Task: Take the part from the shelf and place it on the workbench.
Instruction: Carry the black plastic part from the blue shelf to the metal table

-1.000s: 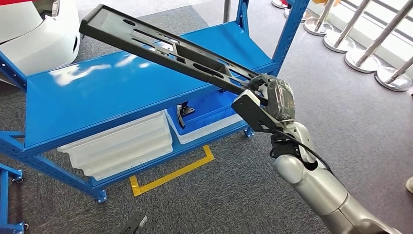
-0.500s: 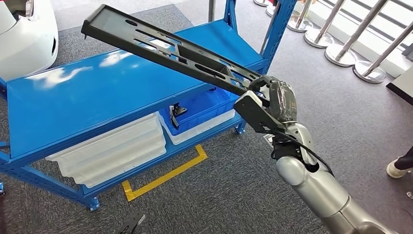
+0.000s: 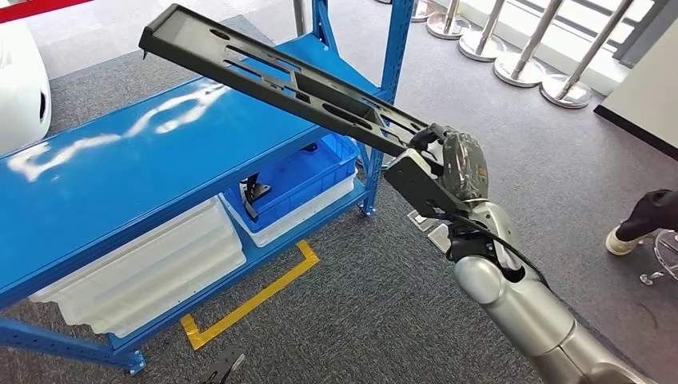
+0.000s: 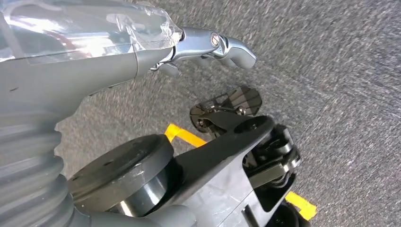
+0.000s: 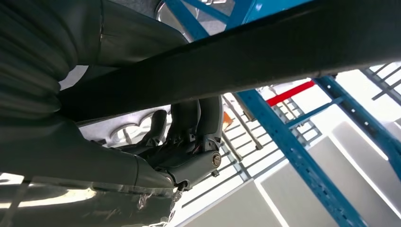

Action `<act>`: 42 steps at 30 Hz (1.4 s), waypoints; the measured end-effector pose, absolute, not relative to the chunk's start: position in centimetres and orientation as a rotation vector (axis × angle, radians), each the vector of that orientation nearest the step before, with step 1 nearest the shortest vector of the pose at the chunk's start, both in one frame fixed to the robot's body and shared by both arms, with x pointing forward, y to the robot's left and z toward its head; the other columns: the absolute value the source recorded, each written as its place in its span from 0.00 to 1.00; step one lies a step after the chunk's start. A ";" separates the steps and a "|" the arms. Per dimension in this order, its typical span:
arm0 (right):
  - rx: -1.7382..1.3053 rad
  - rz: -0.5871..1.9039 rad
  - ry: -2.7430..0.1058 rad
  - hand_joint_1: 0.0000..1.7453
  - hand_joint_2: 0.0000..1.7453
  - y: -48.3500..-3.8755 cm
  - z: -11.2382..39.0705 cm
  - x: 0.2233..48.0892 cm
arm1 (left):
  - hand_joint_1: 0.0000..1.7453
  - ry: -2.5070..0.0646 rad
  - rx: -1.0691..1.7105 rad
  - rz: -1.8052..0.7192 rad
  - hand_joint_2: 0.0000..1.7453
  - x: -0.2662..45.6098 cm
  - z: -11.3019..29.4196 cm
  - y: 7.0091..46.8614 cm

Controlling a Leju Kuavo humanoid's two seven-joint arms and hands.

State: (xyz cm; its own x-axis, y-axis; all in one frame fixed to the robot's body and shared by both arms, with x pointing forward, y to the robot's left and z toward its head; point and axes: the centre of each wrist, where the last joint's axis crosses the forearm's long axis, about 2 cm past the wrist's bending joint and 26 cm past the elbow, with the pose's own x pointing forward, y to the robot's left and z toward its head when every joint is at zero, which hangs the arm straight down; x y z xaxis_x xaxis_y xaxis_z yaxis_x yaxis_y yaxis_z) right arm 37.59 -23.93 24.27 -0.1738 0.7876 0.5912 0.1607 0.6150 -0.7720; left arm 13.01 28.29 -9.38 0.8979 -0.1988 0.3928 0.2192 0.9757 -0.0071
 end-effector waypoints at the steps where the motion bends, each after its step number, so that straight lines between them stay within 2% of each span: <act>1: -0.789 0.676 -1.683 1.00 1.00 -23.9 24.2 37.6 | 0.00 -0.402 -0.051 -0.217 1.00 13.0 -9.4 28.3; 42: -0.804 0.684 -1.672 1.00 1.00 -24.6 24.2 37.6 | 0.00 -0.414 -0.054 -0.229 1.00 13.8 -9.1 28.3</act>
